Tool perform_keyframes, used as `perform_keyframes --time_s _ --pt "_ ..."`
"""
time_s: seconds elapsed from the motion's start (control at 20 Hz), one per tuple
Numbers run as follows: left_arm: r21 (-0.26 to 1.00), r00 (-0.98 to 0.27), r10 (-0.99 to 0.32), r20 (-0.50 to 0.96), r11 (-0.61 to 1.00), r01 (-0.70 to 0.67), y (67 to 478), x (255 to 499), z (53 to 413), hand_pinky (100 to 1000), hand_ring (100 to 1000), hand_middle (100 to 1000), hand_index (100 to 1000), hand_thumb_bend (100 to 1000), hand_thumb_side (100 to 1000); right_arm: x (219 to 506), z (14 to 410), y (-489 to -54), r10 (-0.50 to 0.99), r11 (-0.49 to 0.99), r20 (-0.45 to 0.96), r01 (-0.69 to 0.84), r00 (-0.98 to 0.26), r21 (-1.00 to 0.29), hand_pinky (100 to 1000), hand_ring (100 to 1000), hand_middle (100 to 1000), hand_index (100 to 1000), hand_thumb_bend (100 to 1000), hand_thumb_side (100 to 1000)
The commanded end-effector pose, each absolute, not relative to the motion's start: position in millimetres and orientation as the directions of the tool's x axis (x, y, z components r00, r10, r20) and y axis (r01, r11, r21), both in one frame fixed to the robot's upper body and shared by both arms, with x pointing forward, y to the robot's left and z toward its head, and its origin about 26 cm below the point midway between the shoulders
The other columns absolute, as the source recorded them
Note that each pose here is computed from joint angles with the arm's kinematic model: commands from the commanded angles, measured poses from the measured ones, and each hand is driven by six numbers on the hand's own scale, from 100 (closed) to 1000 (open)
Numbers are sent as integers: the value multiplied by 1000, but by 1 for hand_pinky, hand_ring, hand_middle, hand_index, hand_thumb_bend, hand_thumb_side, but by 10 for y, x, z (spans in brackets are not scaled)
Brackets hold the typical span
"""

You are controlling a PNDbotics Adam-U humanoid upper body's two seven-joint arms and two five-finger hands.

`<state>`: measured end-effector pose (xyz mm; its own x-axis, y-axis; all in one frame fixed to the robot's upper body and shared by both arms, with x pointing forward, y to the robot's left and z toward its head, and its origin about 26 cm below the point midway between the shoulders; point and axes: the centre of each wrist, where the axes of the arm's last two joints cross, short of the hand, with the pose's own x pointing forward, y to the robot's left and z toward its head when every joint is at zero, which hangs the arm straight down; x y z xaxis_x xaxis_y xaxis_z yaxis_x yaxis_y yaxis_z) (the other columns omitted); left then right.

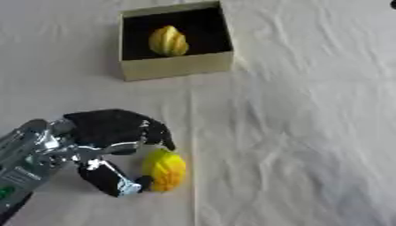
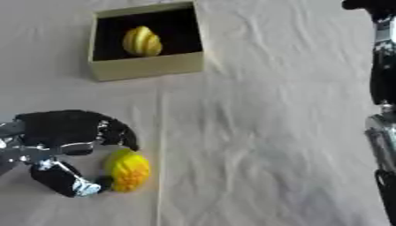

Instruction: Pick up objects on the table and place them in the box.

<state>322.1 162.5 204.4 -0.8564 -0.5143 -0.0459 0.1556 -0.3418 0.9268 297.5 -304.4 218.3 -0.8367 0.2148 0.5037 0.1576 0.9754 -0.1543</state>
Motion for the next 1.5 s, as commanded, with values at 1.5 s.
perform_keyframes --time_s 1.5 --pt "952 -782 -582 -222 42 -302 1966 2967 3352 724 754 687 721 100 100 2931 2214 -3082 234 972 497 184 -836 -147 860 643 691 776 100 600"
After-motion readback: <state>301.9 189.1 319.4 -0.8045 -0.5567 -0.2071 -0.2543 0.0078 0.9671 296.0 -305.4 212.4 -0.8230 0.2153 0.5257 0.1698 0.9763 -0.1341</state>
